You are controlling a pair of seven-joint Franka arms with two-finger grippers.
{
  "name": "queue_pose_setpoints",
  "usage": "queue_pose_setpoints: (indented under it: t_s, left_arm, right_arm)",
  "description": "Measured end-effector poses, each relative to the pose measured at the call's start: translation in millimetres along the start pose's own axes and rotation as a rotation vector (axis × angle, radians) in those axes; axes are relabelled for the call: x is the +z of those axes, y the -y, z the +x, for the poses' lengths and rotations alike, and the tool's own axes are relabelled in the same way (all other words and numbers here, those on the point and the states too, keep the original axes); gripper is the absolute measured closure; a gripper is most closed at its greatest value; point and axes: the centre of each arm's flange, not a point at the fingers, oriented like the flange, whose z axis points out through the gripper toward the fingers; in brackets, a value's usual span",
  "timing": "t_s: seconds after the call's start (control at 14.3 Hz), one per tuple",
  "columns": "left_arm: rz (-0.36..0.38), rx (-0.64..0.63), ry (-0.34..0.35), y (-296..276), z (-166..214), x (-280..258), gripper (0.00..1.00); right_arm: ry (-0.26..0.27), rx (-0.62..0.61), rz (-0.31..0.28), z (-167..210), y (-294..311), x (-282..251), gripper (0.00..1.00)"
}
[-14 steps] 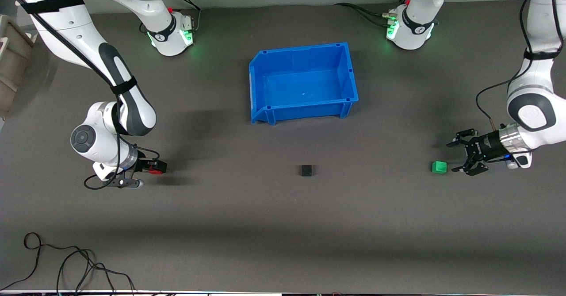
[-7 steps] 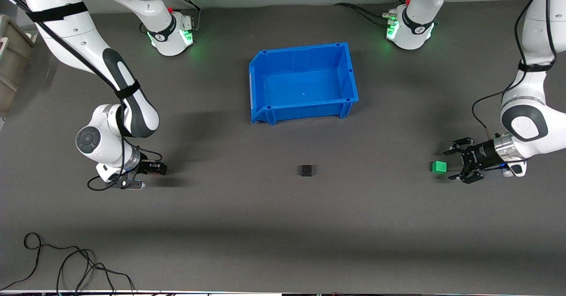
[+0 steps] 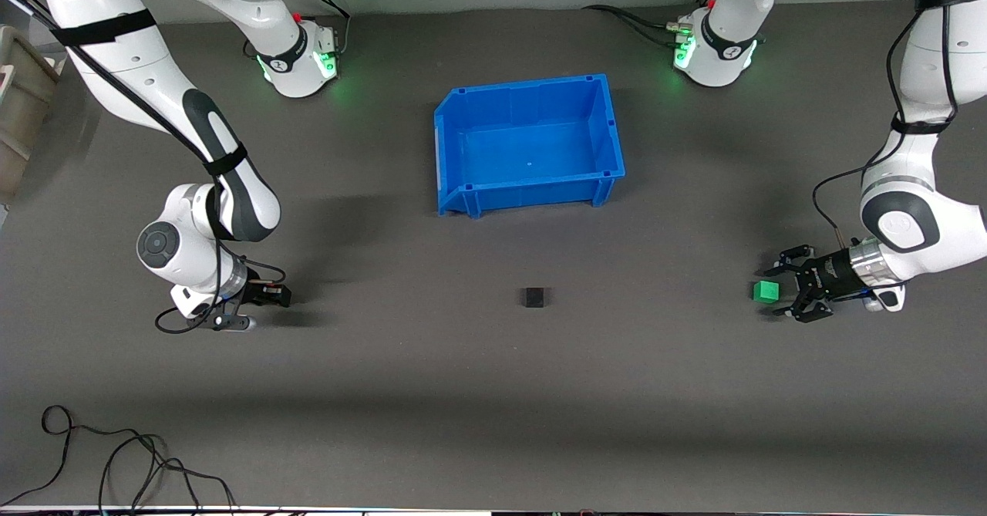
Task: Attach green and red cubes to black cube
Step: 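Close the right gripper on the red cube while the left gripper grasps green, then carry the red and green cubes toward the black cube with both grippers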
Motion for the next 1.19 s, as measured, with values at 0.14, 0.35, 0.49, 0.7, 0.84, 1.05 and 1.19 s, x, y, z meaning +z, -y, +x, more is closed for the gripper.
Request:
queue_pose_setpoints:
  t_s: [0.14,0.35,0.49,0.7,0.84,1.05,1.19]
  left_arm:
    - [-0.003,0.002,0.000,-1.5,-0.7,-0.7,0.39]
    - [-0.018,0.012,-0.003,-11.0,-4.0,-6.6,0.60]
    - [-0.032,0.016,-0.008,-18.5,-6.2,-12.6,0.60]
    - [-0.044,-0.006,-0.007,-31.0,-17.0,-19.2,0.60]
    - [-0.031,-0.015,0.013,-46.7,-43.1,-13.5,0.60]
    - [0.021,-0.005,0.048,-61.9,-97.5,14.1,0.60]
    - [0.067,0.010,0.061,-63.9,-143.3,45.1,0.60]
  right_arm:
    - [-0.002,0.001,0.000,0.4,-0.4,-0.4,0.44]
    - [-0.005,0.003,-0.001,1.5,-1.7,-1.6,0.56]
    - [-0.005,0.003,-0.001,1.6,-1.8,-1.9,0.60]
    - [-0.010,0.005,0.002,3.1,0.9,-3.4,0.60]
    - [-0.015,0.049,0.007,4.5,6.4,-5.0,0.60]
    - [-0.035,0.199,0.020,9.9,36.8,-13.0,0.60]
    - [-0.051,0.391,0.038,13.0,71.3,-21.1,0.60]
